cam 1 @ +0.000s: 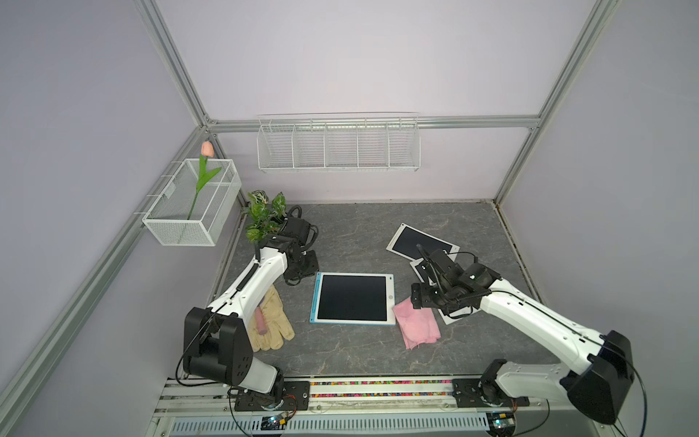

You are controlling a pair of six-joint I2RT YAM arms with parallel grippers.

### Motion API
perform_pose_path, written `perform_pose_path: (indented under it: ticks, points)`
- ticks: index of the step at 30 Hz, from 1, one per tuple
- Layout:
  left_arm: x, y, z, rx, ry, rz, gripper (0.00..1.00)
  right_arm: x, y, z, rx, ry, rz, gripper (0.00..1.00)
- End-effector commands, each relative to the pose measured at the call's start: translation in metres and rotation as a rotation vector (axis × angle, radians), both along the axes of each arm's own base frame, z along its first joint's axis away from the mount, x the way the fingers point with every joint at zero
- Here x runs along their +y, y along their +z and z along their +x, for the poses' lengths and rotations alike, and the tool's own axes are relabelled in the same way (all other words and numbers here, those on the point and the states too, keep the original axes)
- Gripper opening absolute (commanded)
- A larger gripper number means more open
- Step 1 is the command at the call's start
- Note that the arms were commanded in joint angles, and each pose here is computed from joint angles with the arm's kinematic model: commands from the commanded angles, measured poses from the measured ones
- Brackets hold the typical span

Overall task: Wipe the drawing tablet
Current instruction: Place the cleaning item at the center of the board.

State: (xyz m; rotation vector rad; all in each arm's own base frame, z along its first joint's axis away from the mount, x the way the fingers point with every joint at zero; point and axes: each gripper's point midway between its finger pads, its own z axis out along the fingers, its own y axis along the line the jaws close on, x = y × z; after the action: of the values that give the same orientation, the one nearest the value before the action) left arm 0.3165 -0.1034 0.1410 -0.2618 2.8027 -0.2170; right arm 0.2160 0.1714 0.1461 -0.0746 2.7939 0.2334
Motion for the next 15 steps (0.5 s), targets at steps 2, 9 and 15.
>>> perform_pose_path:
  ticks: [2, 9, 15]
  points:
    - [0.009, -0.001, -0.012, 0.015, 0.043, 0.017, 0.24, -0.027, 0.006, -0.013, -0.027, -0.004, -0.059, 0.85]
    - [0.021, 0.011, -0.02, -0.018, 0.099, 0.021, 0.45, -0.064, 0.01, -0.033, -0.072, -0.094, -0.077, 0.9]
    - [0.037, 0.067, -0.013, -0.261, 0.171, -0.032, 1.0, -0.098, 0.074, 0.003, -0.35, -0.185, -0.154, 0.89]
